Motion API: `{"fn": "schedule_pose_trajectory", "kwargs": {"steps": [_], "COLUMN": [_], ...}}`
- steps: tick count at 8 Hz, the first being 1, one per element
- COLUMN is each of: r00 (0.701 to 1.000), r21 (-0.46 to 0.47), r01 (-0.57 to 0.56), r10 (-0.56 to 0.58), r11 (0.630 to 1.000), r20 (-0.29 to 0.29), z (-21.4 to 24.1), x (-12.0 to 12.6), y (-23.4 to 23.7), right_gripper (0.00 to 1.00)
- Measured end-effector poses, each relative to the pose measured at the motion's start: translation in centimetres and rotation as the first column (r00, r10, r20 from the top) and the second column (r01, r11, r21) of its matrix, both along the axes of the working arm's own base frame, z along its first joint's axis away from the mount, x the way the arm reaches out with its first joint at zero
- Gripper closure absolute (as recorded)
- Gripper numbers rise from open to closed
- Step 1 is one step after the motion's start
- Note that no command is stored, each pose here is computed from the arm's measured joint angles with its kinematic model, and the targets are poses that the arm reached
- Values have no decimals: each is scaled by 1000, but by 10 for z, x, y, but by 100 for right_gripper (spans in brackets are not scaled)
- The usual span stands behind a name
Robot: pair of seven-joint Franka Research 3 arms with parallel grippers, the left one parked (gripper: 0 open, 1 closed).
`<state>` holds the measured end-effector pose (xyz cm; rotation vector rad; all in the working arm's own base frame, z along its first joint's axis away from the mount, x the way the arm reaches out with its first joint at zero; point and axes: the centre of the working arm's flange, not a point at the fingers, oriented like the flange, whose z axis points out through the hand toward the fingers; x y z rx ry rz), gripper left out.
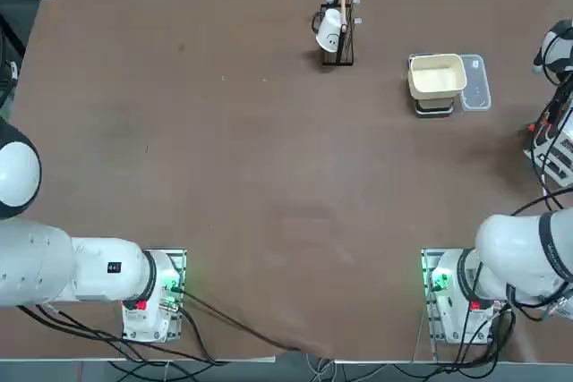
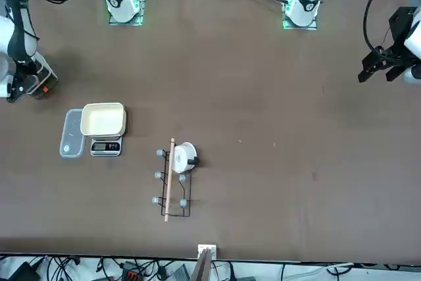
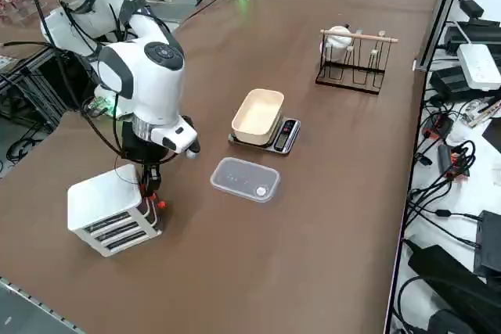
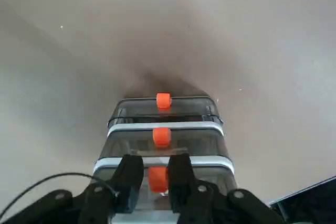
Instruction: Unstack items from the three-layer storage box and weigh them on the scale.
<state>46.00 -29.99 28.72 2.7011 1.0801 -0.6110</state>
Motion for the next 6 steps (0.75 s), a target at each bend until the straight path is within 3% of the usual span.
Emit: {"fn": "schedule_pose_trajectory", "kwargs": {"steps": [1, 2, 6], "r00": [1000, 1000, 998], "r21": [-2, -3, -22], "r01": [-1, 0, 54], "r10": [1, 0, -54], "r11": [1000, 1000, 998], "r20": [2, 4, 16], "z": [0, 1, 3], "x": [1, 1, 3], "y": [0, 0, 1], "right_gripper": [77, 83, 88]}}
